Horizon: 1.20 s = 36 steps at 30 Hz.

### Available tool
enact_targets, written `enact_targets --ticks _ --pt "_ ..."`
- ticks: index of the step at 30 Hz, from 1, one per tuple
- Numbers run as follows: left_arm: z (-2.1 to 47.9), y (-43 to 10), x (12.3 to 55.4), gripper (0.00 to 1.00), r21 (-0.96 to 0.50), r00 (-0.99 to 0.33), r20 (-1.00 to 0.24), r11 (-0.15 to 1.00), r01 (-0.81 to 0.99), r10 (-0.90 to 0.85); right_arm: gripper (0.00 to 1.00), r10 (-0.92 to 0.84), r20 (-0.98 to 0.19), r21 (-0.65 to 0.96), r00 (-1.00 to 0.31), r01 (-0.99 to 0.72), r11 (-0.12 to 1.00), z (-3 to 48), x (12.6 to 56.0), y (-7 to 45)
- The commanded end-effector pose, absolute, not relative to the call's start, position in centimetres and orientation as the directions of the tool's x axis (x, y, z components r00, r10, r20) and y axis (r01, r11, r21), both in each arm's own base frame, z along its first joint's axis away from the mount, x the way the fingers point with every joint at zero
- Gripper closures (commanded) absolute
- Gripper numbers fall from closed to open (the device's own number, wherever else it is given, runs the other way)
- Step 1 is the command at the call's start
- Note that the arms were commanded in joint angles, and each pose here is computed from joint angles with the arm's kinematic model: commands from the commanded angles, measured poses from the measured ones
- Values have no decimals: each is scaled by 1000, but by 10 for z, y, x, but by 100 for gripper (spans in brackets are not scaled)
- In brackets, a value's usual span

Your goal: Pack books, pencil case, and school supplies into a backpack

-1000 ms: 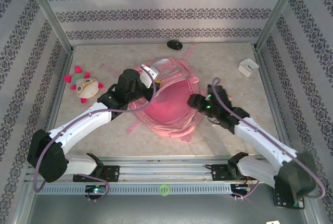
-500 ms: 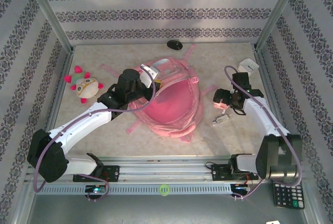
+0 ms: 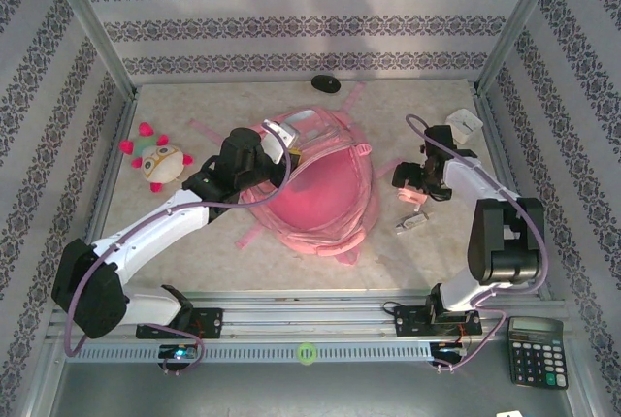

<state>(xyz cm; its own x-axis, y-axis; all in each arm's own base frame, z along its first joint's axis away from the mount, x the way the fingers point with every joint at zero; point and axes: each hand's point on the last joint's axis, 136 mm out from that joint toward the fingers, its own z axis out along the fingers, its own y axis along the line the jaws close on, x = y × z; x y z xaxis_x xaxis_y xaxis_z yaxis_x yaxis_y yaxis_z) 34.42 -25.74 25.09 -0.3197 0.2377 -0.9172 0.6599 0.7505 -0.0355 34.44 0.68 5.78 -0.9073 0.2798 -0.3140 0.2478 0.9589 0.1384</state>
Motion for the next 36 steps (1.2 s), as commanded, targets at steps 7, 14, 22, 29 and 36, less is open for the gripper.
enact_targets --ticks 7,14,22,29,36 --pt "301 -259 359 100 -23 -205 -968 761 649 145 18 269 -292 161 -918 230 960 47 359 10" --pt "306 -255 357 100 -18 -195 -970 766 643 142 31 253 -354 159 -900 209 965 73 352 10" --pt "324 -255 355 100 -61 -177 -982 758 649 73 31 212 -471 312 -856 64 948 148 312 71" --pt "342 -259 359 100 -67 -154 -987 740 670 51 31 202 -493 488 -847 -77 870 171 293 167" --pt "348 -262 361 100 -87 -154 -988 727 681 26 31 309 -453 618 -836 -45 785 164 309 220"
